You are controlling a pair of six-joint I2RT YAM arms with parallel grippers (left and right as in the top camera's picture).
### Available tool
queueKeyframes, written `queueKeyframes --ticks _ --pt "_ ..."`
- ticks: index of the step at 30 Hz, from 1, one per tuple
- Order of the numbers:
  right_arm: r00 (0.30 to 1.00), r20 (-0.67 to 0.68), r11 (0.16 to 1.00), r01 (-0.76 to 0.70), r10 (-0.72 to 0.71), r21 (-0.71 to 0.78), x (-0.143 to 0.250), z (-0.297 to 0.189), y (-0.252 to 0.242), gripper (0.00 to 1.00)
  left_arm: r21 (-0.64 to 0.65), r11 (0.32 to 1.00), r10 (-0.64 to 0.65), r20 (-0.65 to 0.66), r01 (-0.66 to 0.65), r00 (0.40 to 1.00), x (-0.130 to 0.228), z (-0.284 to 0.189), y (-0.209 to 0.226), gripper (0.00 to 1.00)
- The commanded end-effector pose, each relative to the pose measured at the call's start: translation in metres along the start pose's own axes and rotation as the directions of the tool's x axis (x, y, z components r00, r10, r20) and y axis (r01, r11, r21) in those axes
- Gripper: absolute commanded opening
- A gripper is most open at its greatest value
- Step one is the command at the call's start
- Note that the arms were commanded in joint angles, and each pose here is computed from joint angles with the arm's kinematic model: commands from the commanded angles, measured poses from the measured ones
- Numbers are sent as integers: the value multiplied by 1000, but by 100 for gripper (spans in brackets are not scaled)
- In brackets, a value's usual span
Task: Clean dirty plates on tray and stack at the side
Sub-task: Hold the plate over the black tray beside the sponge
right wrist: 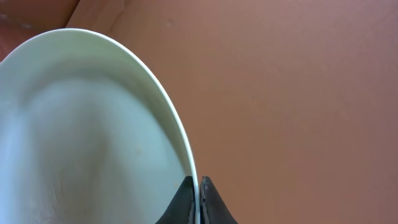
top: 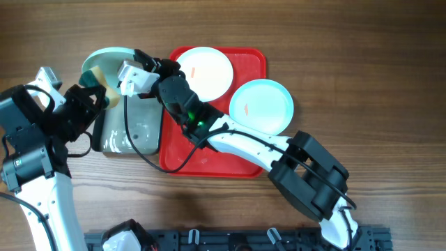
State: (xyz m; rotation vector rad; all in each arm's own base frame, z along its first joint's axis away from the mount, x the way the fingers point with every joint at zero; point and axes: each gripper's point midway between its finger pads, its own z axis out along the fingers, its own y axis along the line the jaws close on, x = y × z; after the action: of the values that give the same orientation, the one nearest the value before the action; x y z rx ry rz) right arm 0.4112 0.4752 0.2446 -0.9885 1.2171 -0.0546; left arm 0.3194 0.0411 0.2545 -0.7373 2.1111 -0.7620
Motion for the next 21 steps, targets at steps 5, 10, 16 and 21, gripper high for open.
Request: queueKeyframes --ticks 5,10,16,21 --pt "999 25 999 -45 45 -8 -8 2 1 4 34 999 39 15 -39 999 -4 -7 -11 4" --pt "995 10 995 -102 102 13 -4 3 -3 4 33 999 38 15 -39 999 -4 -7 -11 4" --pt "925 -45 926 -377 377 19 15 5 -6 4 33 999 38 14 -39 999 -4 -6 -11 4" --pt "855 -149 865 -502 497 3 35 2 11 4 33 999 39 15 -40 999 -4 -6 -11 4"
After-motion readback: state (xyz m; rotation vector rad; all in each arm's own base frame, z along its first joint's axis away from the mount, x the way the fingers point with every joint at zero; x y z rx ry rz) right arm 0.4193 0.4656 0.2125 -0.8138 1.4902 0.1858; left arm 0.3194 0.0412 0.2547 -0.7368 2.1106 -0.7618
